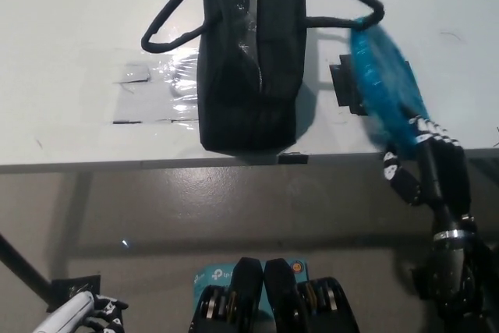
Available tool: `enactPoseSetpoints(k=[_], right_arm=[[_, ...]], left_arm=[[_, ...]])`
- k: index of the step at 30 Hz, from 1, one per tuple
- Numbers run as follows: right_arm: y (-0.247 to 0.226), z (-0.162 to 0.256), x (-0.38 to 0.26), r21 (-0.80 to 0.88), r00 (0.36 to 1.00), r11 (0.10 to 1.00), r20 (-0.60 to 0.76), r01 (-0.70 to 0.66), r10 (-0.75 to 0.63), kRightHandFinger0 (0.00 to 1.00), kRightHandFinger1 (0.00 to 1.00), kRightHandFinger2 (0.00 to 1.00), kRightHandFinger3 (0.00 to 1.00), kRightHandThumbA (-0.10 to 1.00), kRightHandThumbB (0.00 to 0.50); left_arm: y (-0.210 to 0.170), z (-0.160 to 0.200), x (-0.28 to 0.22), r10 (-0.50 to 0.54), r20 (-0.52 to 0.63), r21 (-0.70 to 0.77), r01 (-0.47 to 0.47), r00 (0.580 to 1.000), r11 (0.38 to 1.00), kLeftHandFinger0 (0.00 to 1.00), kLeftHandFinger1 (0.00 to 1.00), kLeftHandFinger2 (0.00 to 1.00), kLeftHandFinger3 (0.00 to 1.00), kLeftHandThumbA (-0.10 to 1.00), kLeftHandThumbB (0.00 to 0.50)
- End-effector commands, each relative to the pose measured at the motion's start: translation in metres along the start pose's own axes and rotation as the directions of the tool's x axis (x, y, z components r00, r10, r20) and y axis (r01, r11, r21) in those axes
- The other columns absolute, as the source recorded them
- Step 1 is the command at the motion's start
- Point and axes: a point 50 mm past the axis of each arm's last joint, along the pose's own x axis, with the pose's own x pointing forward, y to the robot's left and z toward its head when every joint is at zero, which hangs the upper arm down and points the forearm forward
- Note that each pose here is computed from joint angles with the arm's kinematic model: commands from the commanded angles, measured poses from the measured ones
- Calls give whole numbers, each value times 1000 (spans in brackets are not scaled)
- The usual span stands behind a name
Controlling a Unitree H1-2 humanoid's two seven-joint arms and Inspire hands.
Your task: The robot uses its right hand to pick up a stack of plates kept in the middle of the desk and put it inside a bag kept next to it
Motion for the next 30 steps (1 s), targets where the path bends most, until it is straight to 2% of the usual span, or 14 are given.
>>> enactPoseSetpoints(k=[1,3,5,7,9,11,14,15,16,17,20,23,26,30], right_arm=[[-147,31,57,837,922,386,-344,388,-179,0,0,247,43,-100,90],[-158,43,64,858,927,357,-313,369,-206,0,0,215,0,-100,111],[-164,50,68,870,933,347,-292,351,-212,0,0,173,0,-100,90],[-173,62,76,879,936,340,-267,334,-228,0,0,147,0,-100,119],[-177,70,80,888,946,352,-221,296,-238,0,0,151,0,-100,121],[-184,77,85,889,946,352,-213,291,-246,0,0,150,0,-100,166],[-192,92,94,892,950,363,-184,269,-251,0,0,168,0,-100,176],[-201,108,106,887,958,400,-134,229,-252,0,0,168,0,-100,209],[-203,112,109,884,960,412,-121,220,-253,0,0,169,0,-100,210],[-205,116,113,887,964,419,-95,195,-247,0,0,174,0,-100,182],[-208,137,127,896,972,427,-25,125,-233,0,0,174,1,-100,238],[-208,155,135,907,974,414,16,81,-226,0,0,107,0,-100,279],[-207,170,137,906,973,421,59,42,-224,0,0,45,0,-100,244],[-206,176,136,896,973,444,96,8,-210,0,0,45,0,-100,271]], left_arm=[[15,1,-8,55,-5,32,-55,998,998,767,765,815,899,-100,0],[15,1,-8,60,-2,30,-59,998,998,759,757,810,900,-100,0],[15,2,-9,59,0,30,-59,998,998,754,756,810,899,-100,0],[14,1,-11,63,-1,35,-63,998,997,739,745,802,893,-100,0],[12,-1,-13,63,-4,23,-63,998,998,736,745,801,890,-100,0],[13,-2,-12,60,-6,30,-60,998,998,737,753,810,897,-100,0],[12,-3,-14,58,-16,26,-58,998,998,742,758,815,903,-100,0],[11,-3,-15,62,-18,30,-62,998,998,756,757,802,881,-100,0],[11,-3,-14,64,-19,29,-63,998,998,758,757,799,878,-100,0],[11,-3,-14,64,-20,31,-64,998,997,760,757,796,873,-100,0],[11,-4,-14,61,-24,33,-61,998,998,745,751,793,863,-100,0],[10,-4,-14,60,-24,29,-59,998,998,745,749,791,870,-100,0],[11,-3,-14,62,-30,38,-61,998,997,760,759,793,892,-100,0],[11,-3,-15,59,-32,45,-57,998,997,758,756,792,899,-100,0]])
